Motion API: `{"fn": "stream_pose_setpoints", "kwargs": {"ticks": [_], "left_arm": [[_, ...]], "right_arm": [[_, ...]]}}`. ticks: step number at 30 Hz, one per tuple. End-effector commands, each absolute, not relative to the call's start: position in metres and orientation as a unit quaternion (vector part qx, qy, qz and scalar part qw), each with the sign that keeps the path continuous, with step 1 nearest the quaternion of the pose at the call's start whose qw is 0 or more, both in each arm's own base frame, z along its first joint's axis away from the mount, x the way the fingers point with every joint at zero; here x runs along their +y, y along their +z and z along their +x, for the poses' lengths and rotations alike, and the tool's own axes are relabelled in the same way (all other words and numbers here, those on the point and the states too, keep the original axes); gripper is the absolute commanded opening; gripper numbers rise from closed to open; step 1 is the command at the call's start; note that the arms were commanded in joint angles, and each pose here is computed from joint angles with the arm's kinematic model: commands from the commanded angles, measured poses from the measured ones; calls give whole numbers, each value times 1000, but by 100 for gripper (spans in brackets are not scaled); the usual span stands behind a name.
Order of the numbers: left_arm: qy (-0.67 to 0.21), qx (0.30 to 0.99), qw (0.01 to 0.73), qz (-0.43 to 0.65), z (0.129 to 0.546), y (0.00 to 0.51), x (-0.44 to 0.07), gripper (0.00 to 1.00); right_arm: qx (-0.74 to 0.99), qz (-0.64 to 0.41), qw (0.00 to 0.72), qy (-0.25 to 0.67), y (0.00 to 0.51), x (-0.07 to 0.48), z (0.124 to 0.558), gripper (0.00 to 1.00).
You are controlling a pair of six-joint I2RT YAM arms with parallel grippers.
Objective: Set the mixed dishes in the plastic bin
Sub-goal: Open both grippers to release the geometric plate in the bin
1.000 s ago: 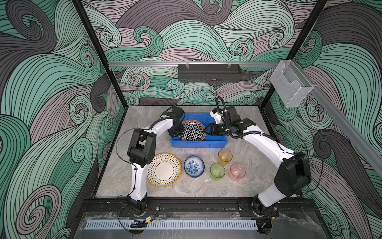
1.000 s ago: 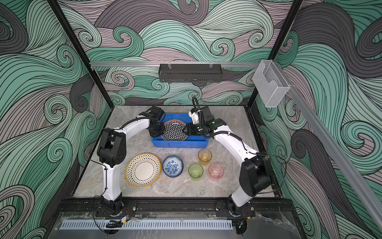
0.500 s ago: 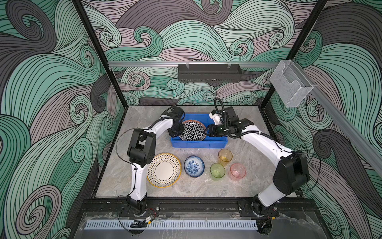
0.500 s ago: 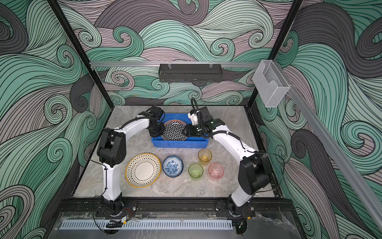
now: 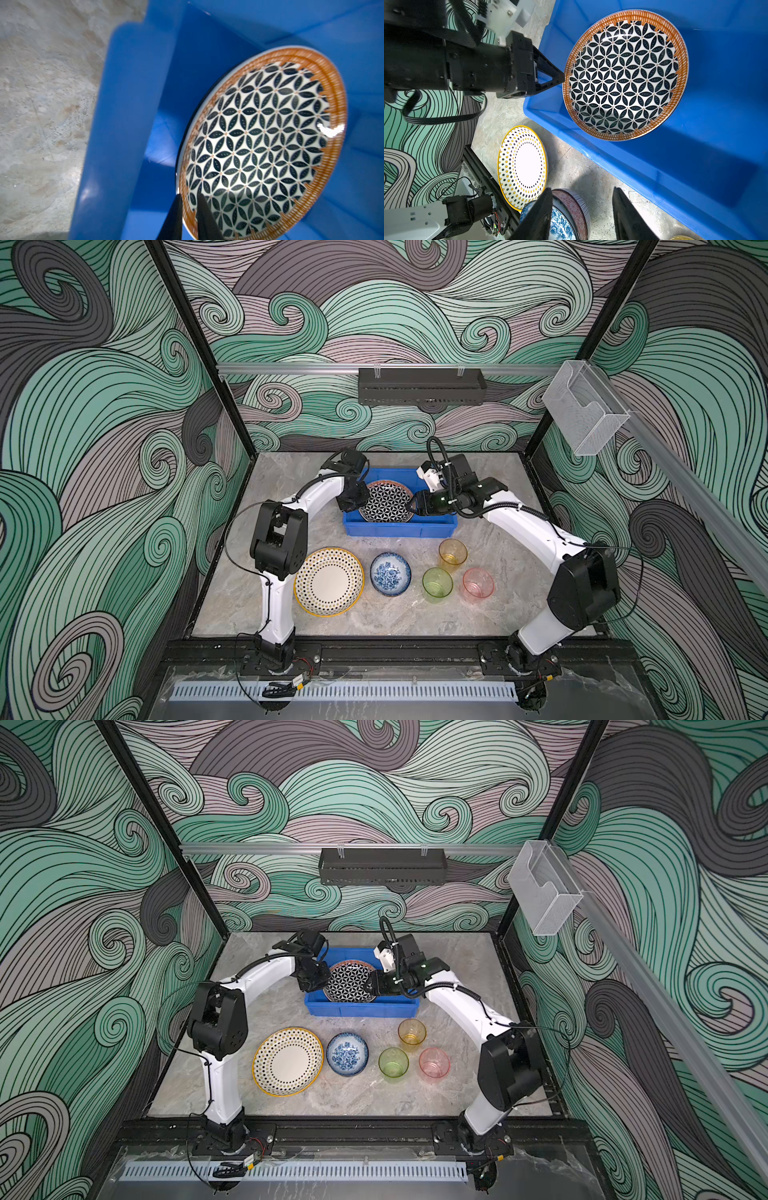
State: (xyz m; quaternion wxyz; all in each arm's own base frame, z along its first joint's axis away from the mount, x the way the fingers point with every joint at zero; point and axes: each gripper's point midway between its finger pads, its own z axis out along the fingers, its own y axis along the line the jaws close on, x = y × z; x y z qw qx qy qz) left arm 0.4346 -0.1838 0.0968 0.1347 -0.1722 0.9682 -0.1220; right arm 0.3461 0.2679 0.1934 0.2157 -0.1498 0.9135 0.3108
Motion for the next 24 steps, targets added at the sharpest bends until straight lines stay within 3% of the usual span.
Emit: {"fn": "stream_pose_setpoints", "kwargs": {"ticks": [1, 9, 24], "left_arm": [[-141, 964, 153, -164, 431, 125, -184, 18], [-158, 959, 170, -165, 418, 149, -179, 19], [-131, 958, 180, -182, 356, 170, -135, 20]], "right_arm": [[911, -161, 221, 309, 200, 273, 347, 49], [908, -173, 224, 310, 205, 280, 344, 50], [904, -213, 217, 301, 205, 308, 336, 52]]}}
